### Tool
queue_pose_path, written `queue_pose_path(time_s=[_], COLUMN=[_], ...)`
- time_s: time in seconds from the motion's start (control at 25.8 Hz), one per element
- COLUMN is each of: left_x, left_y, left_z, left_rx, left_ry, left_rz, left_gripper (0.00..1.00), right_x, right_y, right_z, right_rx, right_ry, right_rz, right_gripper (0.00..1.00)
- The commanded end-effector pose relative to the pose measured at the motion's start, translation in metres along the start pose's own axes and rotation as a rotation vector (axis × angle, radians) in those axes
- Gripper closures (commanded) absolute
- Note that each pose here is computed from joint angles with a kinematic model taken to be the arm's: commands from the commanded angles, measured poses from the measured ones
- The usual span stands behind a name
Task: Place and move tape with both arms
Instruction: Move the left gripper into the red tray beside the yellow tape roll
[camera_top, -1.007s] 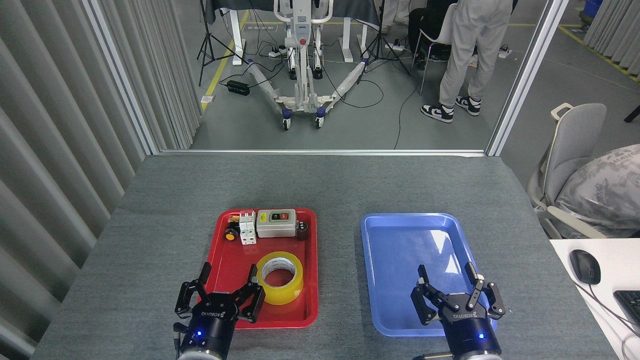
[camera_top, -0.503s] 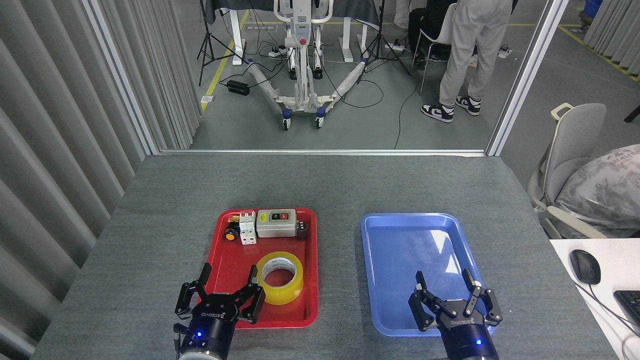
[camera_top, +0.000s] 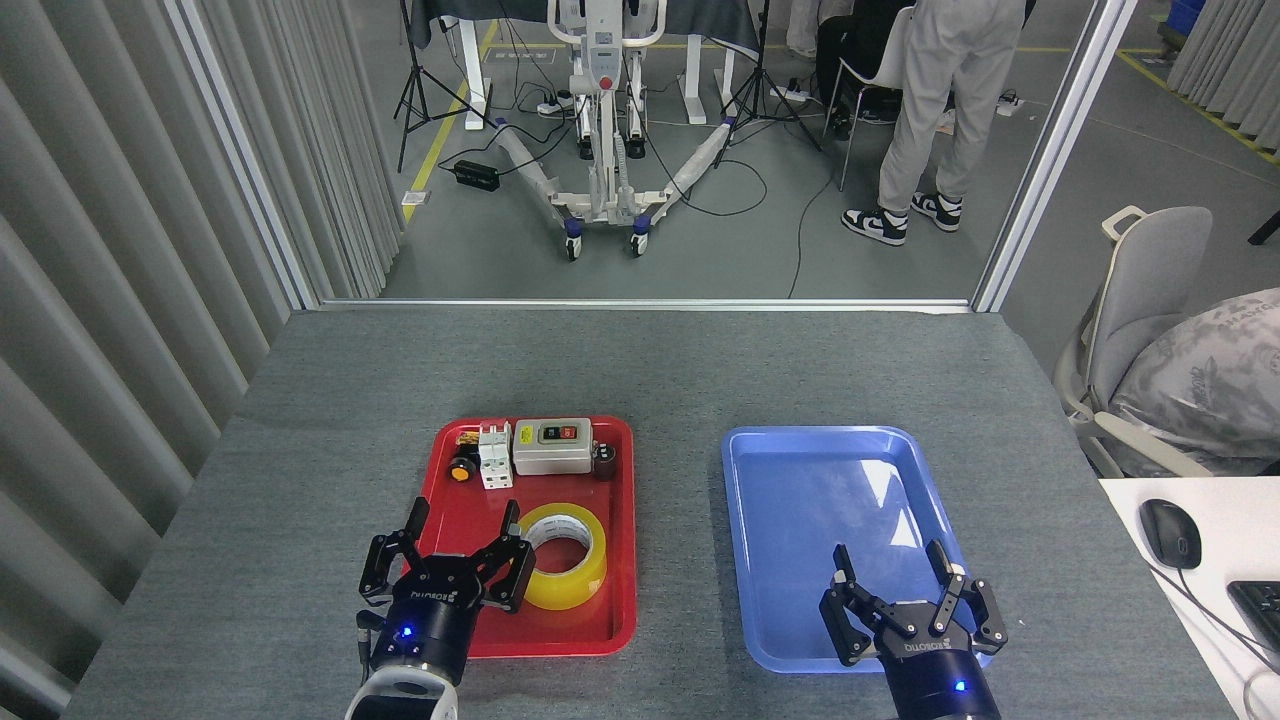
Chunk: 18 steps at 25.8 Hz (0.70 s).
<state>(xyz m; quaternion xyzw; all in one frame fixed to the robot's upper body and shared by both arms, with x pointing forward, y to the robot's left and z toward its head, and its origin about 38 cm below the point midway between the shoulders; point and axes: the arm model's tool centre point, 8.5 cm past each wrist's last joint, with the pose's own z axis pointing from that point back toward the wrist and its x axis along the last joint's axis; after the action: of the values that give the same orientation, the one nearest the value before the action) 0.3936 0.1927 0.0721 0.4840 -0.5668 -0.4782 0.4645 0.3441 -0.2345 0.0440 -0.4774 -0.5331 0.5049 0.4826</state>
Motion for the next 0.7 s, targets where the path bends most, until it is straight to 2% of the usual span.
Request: queue_pose_path(time_s=[0.0, 0.12, 0.23, 0.35, 0.66], left_x=[0.0, 0.004, 0.005, 0.002, 0.012], left_y=[-0.007, -0.015, -0.011, -0.014, -0.028], left_z=[0.001, -0.006, -0.029, -0.047, -0.07], left_rx=[-0.018, -0.042, -0.037, -0.059, -0.139], left_ry=[-0.001, -0.002, -0.002, 0.015, -0.004], left_rz=[-0.005, -0.002, -0.009, -0.017, -0.033], left_gripper=[0.01, 0.01, 0.01, 0.01, 0.01], right_x=[0.0, 0.0, -0.001, -0.001, 0.001], right_y=[0.0, -0.002, -0.003, -0.003, -0.001], right_z=[0.001, -0.001, -0.002, -0.002, 0.0], right_rx=[0.001, -0.007, -0.008, -0.009, -0.004], right_ry=[0.0, 0.003, 0.002, 0.004, 0.005], right_rz=[0.0, -0.001, 0.001, -0.001, -0.005], right_gripper=[0.0, 0.0, 0.0, 0.0, 0.0])
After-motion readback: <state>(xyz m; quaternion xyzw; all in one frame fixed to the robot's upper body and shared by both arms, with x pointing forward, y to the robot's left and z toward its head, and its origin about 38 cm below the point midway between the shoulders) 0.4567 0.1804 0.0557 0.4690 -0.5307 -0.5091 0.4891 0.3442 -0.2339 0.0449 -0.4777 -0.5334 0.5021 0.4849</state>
